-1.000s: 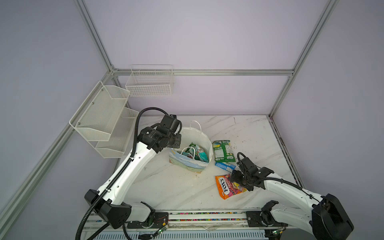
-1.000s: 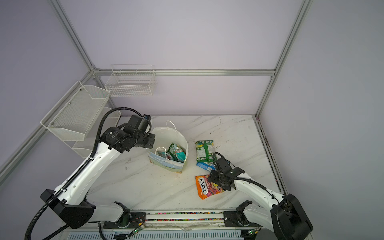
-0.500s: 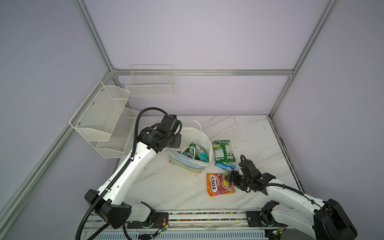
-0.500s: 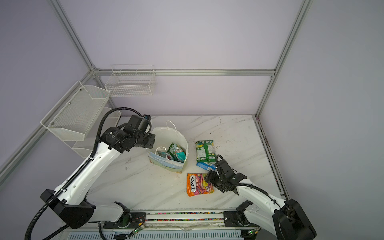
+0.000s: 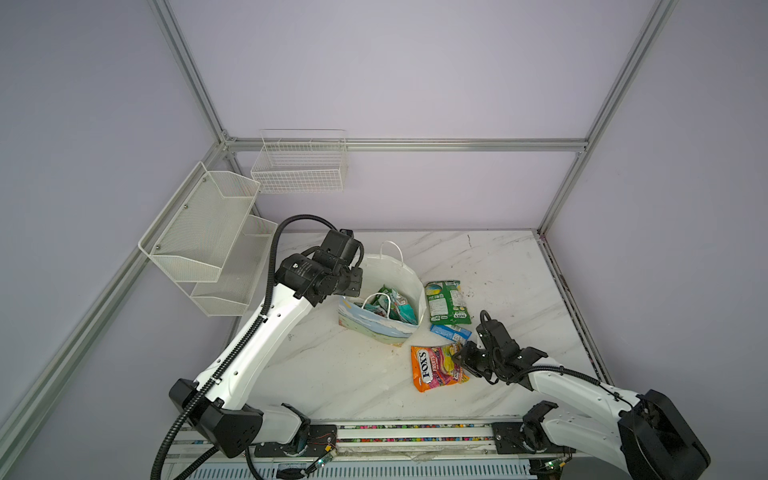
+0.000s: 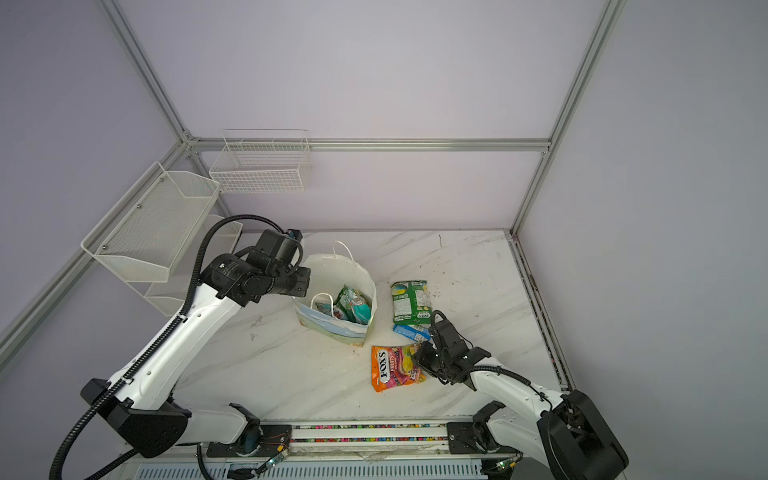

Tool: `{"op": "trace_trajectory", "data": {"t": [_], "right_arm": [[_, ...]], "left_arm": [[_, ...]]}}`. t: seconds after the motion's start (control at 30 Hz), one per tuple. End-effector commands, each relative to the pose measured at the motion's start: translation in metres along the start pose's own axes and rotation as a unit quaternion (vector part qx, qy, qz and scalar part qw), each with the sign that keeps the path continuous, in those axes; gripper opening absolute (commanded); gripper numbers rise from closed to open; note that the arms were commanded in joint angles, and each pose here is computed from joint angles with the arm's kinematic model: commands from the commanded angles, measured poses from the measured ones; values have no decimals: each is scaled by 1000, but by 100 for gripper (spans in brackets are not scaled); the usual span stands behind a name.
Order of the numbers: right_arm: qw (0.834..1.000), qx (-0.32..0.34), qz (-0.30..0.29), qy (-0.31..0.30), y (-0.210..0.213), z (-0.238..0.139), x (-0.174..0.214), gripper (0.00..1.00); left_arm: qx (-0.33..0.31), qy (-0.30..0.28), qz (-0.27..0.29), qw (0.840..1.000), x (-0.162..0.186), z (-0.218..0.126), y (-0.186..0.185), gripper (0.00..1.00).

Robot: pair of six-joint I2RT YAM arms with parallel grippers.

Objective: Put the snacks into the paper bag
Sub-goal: 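Close the right gripper on the orange Fruits packet's top edge, then lift the orange Fruits packet with the right gripper away from the table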

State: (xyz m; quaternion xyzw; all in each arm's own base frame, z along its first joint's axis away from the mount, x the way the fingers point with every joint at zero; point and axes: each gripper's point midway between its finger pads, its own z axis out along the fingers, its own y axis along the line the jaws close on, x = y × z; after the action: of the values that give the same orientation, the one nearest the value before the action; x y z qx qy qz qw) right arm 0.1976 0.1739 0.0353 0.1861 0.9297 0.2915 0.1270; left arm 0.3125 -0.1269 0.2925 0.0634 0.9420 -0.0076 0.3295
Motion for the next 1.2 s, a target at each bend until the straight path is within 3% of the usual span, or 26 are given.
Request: {"op": "trace_trajectory", "data": {"t": [0.0,0.33,1.17], "right_arm": [[1000,28,7,-2,-17,1,3,21],[999,-1,-23,-29,7,-20,-8,0],[982,-42,-137,-126,67,-90,-45,0]], "left_arm": [[13,-36,-10,999,-13,-16,0,0],[14,-36,-11,999,-13,-16,0,0],[17,-46,-16,999,-15,-26,2,0]]}}
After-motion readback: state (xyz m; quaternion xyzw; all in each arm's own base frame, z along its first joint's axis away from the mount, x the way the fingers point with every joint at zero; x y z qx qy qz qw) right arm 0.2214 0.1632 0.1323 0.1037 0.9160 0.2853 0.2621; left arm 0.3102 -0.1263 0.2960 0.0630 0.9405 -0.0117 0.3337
